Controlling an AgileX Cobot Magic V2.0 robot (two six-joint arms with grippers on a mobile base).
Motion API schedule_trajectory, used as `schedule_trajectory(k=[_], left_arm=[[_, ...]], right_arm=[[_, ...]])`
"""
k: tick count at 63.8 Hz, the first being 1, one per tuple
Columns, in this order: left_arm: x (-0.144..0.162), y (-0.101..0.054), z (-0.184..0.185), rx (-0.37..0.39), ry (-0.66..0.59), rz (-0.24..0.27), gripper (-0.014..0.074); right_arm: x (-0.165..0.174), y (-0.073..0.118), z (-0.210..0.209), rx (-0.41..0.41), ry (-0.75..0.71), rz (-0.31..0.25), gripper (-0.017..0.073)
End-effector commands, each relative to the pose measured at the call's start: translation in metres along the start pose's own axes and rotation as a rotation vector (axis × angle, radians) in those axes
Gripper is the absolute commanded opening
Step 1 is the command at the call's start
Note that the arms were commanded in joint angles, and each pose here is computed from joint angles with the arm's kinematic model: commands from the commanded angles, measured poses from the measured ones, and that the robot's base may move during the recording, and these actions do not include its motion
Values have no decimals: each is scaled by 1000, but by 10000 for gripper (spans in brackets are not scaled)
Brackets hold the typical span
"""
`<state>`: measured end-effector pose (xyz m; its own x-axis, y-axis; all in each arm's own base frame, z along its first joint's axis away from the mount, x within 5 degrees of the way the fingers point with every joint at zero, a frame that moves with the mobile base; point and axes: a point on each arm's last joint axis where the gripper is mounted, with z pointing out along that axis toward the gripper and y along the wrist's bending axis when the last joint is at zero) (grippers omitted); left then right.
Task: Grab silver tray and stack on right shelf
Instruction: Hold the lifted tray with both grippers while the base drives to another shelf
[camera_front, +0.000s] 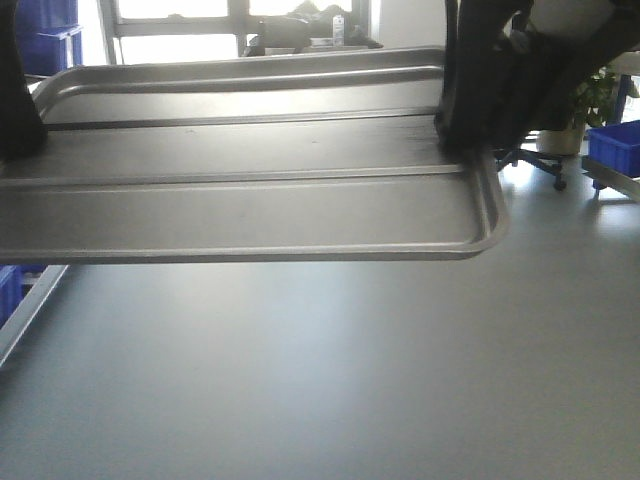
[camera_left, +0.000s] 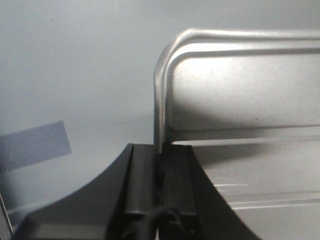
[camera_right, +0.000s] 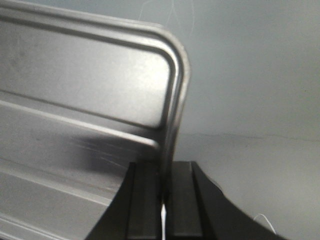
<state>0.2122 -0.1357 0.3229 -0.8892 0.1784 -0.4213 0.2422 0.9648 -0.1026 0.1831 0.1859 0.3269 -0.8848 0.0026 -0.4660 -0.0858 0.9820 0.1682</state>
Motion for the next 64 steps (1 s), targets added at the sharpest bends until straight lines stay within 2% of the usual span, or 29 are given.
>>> schedule_trajectory(k=[1,64], left_arm=[[-6,-2,-16,16,-79,23,-94],[-6,-2,-16,18,-78,22,-94]], right_arm=[[-10,2,-20,-55,-96,-29,57],[-10,2,-20,-55,-96,-29,57]])
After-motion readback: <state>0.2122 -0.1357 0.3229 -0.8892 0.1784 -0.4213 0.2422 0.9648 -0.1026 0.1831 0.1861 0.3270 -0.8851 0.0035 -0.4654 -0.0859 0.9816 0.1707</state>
